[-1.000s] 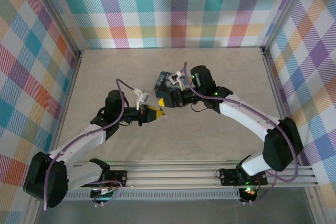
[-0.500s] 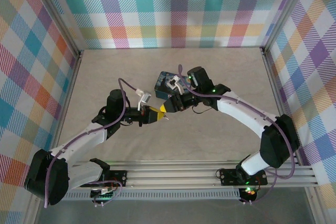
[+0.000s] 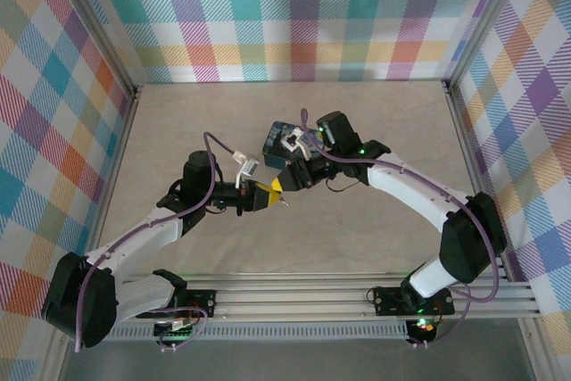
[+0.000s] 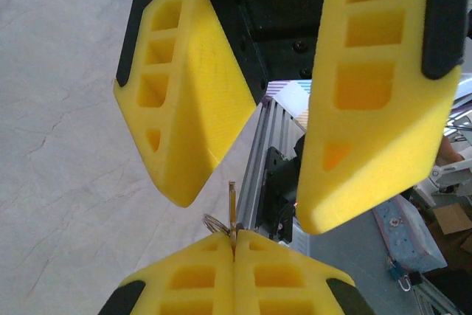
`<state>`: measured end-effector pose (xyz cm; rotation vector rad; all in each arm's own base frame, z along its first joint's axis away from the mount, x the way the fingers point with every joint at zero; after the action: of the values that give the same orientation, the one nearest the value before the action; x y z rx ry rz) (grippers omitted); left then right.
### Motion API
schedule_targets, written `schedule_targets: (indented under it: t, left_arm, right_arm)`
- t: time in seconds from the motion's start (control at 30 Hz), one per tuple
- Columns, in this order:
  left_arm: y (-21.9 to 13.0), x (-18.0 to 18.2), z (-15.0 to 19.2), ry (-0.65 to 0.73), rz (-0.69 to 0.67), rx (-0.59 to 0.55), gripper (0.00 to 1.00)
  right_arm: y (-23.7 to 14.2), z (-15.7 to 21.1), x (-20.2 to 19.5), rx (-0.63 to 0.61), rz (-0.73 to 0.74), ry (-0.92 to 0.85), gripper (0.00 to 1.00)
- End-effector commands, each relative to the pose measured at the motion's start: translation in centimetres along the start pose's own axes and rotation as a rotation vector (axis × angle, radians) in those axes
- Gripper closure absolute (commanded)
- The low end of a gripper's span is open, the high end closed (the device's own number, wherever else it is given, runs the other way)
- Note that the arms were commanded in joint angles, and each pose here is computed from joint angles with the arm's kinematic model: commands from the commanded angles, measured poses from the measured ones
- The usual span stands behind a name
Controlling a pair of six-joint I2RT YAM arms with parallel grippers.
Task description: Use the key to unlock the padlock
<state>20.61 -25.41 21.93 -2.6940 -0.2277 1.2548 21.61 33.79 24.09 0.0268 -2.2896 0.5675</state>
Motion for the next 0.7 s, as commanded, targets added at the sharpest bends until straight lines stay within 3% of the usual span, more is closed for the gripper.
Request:
schedule_targets:
  t: [0.0,0.17,0.33,0.53,0.6,0.67]
  left_arm:
    - [0.2,-1.0,-0.3,0.034,0.03,0.016,1.0]
    - [0.3,-0.9,-0.4,0.032,0.031,0.019,1.0]
    - [0.3,-0.8,-0.3,0.03,0.026,0.022,1.0]
    - [-0.1,-0.1,-0.6,0.034,-0.048,-0.01,0.99]
    - [-0.5,0.4,-0.8,0.024,-0.106,-0.046,0.76]
    - [-1.1,0.6,-1.2,-0.005,-0.133,-0.098,0.62]
  right_arm:
    - [0.3,0.0,0.5,0.02,-0.031,-0.029,0.6]
    - [0.7,0.2,0.0,0.033,-0.028,-0.025,0.68]
    - [0.8,0.0,-0.3,0.015,-0.013,-0.035,0.97]
    - [0.2,-0.6,-0.9,-0.066,0.067,-0.052,1.0]
    - [-0.3,-1.0,-1.1,-0.115,0.114,-0.06,1.0]
    - [-1.1,-1.5,-1.4,-0.18,0.172,-0.071,1.0]
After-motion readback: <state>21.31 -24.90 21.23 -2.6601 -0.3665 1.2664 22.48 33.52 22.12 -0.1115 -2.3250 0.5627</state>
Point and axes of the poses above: each hand's point on the last joint's axis, 136 mm out from that joint toward the fingers, its own y axis out along the fingers, its own x axis along the line the jaws close on, z = x × y, the point moved 1 cm from there along -y, back along the fingers, and after that the axes turned 9 degrees about -y, right-handed, at the moved point
